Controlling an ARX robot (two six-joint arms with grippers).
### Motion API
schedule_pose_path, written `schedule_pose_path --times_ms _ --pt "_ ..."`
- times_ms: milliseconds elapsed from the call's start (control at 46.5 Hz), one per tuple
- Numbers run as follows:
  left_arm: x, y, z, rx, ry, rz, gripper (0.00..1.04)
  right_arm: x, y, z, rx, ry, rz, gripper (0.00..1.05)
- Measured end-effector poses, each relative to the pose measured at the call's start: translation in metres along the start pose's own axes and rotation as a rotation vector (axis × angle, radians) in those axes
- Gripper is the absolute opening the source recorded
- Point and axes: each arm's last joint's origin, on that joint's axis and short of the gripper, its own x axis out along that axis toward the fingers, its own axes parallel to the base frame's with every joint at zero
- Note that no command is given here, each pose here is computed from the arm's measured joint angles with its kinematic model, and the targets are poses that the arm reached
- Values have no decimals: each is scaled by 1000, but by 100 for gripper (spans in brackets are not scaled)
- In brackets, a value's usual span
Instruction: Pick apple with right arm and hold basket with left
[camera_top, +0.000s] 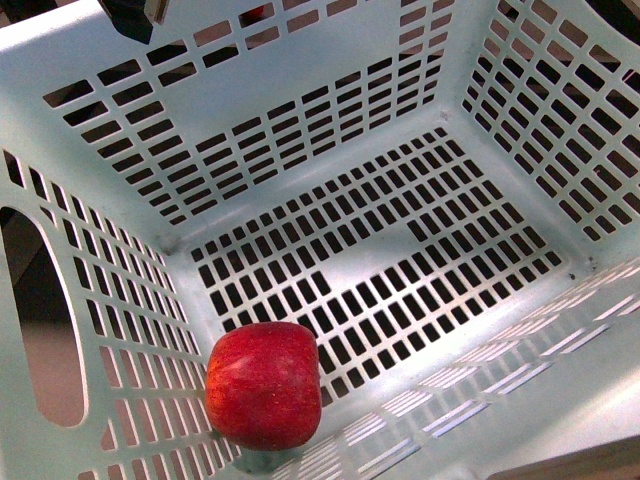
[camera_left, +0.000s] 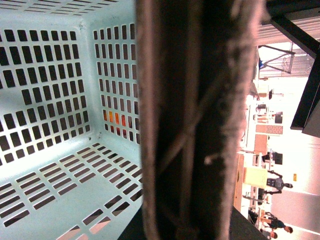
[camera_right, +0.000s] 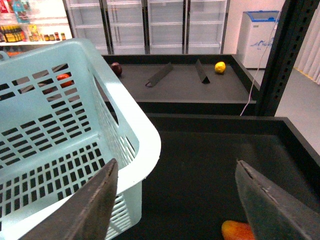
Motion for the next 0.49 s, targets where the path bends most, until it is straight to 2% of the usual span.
schedule_pose_path --times_ms 107,193,365,494 --pt "0 -1 0 4 -31 31 6 0 0 0 0 0 0 97" --pt "-3 -3 3 -6 -140 147 6 0 0 0 0 0 1 95" --pt "-8 2 27 -14 -265 191 6 0 0 0 0 -1 0 96" --pt "-14 20 48 -62 -330 236 6 0 0 0 0 -1 0 96"
